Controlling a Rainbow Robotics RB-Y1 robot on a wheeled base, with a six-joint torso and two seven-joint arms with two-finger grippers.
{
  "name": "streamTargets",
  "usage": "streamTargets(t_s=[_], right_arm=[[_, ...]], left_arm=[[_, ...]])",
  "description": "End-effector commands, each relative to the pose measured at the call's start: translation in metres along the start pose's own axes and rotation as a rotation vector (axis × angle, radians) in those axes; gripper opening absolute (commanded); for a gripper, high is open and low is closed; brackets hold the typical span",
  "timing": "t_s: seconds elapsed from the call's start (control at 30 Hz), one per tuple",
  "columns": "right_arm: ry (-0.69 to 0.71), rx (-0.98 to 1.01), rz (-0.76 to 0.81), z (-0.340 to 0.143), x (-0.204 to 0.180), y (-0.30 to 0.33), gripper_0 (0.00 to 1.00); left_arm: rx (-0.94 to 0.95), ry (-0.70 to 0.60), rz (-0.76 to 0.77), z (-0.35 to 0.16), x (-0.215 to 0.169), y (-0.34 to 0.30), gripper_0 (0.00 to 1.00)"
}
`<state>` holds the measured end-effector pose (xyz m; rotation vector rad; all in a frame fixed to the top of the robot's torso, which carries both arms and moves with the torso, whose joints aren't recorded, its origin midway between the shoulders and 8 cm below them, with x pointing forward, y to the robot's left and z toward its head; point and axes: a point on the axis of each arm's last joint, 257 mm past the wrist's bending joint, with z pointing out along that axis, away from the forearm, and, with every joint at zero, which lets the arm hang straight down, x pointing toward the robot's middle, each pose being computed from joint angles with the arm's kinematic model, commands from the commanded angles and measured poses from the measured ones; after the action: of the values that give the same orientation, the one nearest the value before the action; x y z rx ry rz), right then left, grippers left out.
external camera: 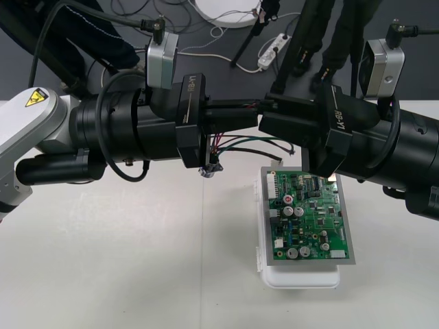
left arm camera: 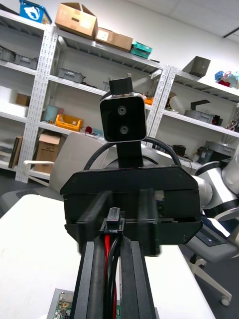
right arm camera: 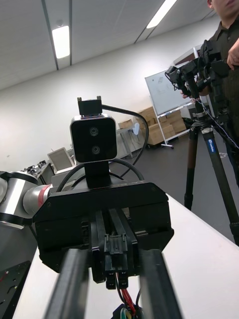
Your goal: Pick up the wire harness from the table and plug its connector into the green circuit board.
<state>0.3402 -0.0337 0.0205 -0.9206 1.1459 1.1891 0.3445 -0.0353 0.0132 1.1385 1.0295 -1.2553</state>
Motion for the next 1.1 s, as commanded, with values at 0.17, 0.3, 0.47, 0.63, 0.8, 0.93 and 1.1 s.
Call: streamTargets(t_s=[0.17, 0.3, 0.47, 0.63, 0.8, 0.93, 1.1], right_arm=[[0.011, -0.035, 0.009, 0.005, -0.007, 0.011, 1.00], [0.013, -0.035, 0.011, 0.005, -0.007, 0.011, 1.00], [0.023, -0.034, 0.017, 0.002, -0.005, 0.011, 1.00], [0.051, -0.029, 0.022, -0.005, -0.003, 0.009, 1.00], [0.105, -0.019, 0.030, -0.017, 0.003, 0.006, 1.00], [0.183, 0.003, 0.033, -0.034, 0.015, 0.002, 1.00], [0.295, 0.031, 0.032, -0.057, 0.029, -0.004, 1.00]], left_arm=[[-0.006, 0.003, 0.004, 0.006, -0.013, 0.004, 0.00], [-0.008, 0.004, 0.010, 0.006, -0.012, 0.004, 0.00], [-0.016, 0.005, 0.005, 0.003, -0.007, 0.005, 0.00], [-0.033, 0.007, -0.002, -0.003, 0.002, 0.006, 0.00], [-0.049, 0.022, 0.003, -0.009, 0.014, 0.006, 0.00], [-0.063, 0.029, 0.008, -0.014, 0.020, 0.008, 0.00], [-0.075, 0.036, 0.002, -0.021, 0.030, 0.006, 0.00]])
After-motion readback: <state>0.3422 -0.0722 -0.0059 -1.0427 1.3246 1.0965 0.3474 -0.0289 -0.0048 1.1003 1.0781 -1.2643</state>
